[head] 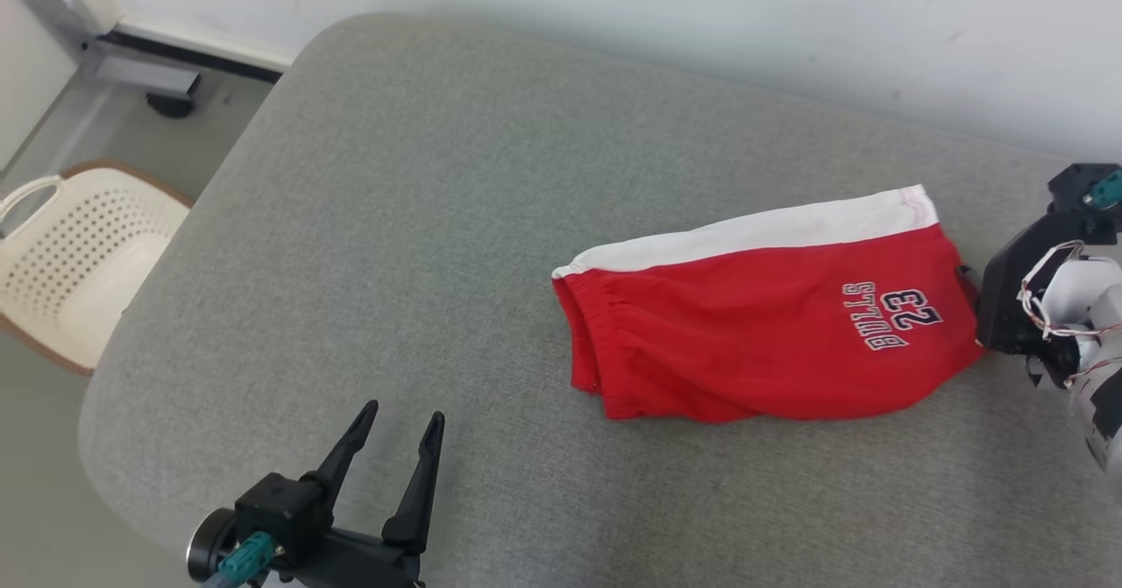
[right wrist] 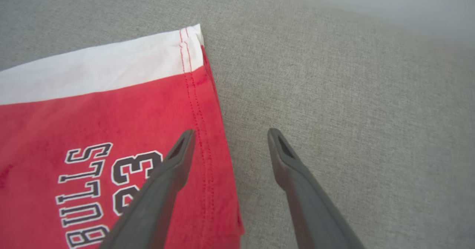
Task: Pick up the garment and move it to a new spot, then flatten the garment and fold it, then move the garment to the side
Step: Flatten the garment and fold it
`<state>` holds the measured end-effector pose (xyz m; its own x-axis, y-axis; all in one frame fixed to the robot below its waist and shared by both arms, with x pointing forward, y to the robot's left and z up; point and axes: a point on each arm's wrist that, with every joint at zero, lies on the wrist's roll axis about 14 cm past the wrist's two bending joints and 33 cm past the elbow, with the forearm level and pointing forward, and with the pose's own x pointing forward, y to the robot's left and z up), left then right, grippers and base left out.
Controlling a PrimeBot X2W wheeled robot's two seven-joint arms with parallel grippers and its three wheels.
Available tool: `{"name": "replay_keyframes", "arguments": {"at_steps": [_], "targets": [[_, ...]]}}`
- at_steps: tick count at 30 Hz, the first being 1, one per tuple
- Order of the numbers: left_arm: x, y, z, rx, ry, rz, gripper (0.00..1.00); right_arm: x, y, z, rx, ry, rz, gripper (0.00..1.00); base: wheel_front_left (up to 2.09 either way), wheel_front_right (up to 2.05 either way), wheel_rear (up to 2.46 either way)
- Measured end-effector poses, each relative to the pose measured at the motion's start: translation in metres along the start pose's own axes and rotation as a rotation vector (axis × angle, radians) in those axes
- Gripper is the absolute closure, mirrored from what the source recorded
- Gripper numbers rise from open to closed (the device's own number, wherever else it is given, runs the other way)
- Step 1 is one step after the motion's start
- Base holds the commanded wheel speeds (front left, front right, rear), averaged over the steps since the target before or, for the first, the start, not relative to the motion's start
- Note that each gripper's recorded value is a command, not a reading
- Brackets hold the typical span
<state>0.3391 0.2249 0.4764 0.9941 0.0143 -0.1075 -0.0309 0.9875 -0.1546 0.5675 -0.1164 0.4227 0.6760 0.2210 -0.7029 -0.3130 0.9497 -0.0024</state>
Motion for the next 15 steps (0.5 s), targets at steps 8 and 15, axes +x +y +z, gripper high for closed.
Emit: {"name": "replay_keyframes", "arguments": {"at_steps": [8,15], "targets": [[-0.009,0.006,-0.011,-0.039,0.037,0.046,0.00,0.021,0.007,-0.019,0.021,0.098,0.022,0.00,0.00,0.00,0.00],[-0.009,0.004,-0.013,-0.045,0.049,0.046,0.00,0.027,0.015,-0.031,0.036,0.160,0.039,0.00,0.00,0.00,0.00]]}}
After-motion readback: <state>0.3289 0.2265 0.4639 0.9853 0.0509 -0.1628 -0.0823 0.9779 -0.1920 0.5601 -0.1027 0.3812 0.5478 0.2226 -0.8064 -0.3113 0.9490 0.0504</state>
